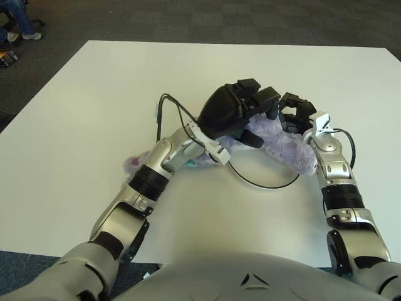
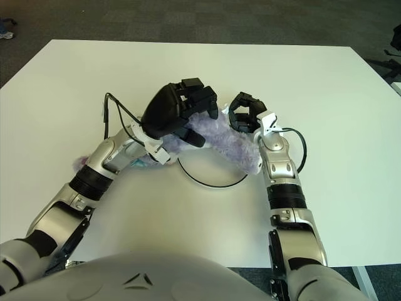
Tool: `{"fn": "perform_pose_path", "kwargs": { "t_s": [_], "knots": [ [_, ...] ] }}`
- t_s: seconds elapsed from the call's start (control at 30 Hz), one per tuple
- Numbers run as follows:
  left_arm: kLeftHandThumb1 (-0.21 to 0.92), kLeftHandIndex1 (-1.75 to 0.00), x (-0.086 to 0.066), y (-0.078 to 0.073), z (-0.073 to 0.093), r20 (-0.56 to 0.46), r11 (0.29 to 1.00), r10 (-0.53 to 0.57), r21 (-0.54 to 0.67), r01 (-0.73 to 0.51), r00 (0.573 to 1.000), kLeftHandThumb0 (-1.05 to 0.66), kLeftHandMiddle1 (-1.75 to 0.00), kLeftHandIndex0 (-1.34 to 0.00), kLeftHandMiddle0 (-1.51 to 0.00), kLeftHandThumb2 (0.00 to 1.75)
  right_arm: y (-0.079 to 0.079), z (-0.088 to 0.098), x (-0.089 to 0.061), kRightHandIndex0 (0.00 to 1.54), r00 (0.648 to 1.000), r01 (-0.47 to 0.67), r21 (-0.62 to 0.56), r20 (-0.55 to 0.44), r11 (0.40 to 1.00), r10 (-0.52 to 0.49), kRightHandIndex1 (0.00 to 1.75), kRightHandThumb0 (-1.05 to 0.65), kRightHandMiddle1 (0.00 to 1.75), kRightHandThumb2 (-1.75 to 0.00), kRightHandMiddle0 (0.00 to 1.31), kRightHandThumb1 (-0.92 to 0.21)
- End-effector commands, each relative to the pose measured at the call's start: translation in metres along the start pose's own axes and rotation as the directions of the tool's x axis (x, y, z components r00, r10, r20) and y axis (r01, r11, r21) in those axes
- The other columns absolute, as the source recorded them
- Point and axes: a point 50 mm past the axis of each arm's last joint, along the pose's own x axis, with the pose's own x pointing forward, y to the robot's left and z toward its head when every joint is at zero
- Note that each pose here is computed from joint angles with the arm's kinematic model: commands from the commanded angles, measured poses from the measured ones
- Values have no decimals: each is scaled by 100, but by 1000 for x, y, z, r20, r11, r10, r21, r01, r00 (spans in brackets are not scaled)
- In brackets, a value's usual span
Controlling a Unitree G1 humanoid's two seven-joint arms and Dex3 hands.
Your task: Put the doll into the plate.
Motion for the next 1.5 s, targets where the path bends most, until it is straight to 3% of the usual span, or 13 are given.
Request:
{"fn": "perform_pose_path", "kwargs": {
  "t_s": [0.0,0.47,0.87,1.0,1.03,1.13,1.23,1.37,1.47],
  "knots": [
    [41,-175,-2,-4,-1,-4,999,-46,22,46,999,-44,-175,-53,-116,120,1,-19,-4,111,997,-3,12,-83,1000,4,175,-47,175,-125,58,-37],
    [40,-175,-1,-8,2,-11,999,25,-41,-25,1000,-44,-175,-54,-115,121,-26,-7,-2,113,999,-52,94,-9,994,53,175,-44,175,-116,52,-44],
    [38,-175,-1,-10,0,-10,992,89,-90,-89,996,-45,-175,-55,-112,123,-58,4,-4,110,997,70,41,32,997,-71,175,-43,175,-111,48,-48],
    [39,-175,-1,-9,-3,-40,993,79,-90,-83,996,-44,-175,-54,-100,122,-63,8,-7,105,991,124,-1,47,992,-124,175,-43,175,-110,47,-49],
    [34,-175,-2,-9,-3,-47,993,75,-87,-79,996,-28,-171,-50,-90,128,-64,9,-7,103,990,131,-9,50,991,-131,175,-43,175,-109,47,-49],
    [29,-166,-3,-8,-5,-89,998,38,-41,-42,995,-10,-172,-49,-75,131,-65,11,-9,101,987,148,-38,65,988,-146,175,-43,175,-108,47,-50],
    [52,-171,-4,-7,-6,-127,1000,4,1,-4,992,-3,-174,-34,-43,106,-65,12,-10,99,986,157,-49,69,986,-153,175,-42,175,-107,46,-51],
    [75,-173,-7,-8,-5,-213,994,-46,87,66,976,-1,-174,-20,-23,79,-68,16,-10,97,984,172,-64,67,983,-167,175,-42,175,-107,46,-51],
    [65,-142,-8,-8,-4,-246,989,-59,118,91,967,25,-174,-7,-33,90,-69,18,-11,93,983,178,-72,67,981,-173,175,-42,175,-107,46,-51]
  ]
}}
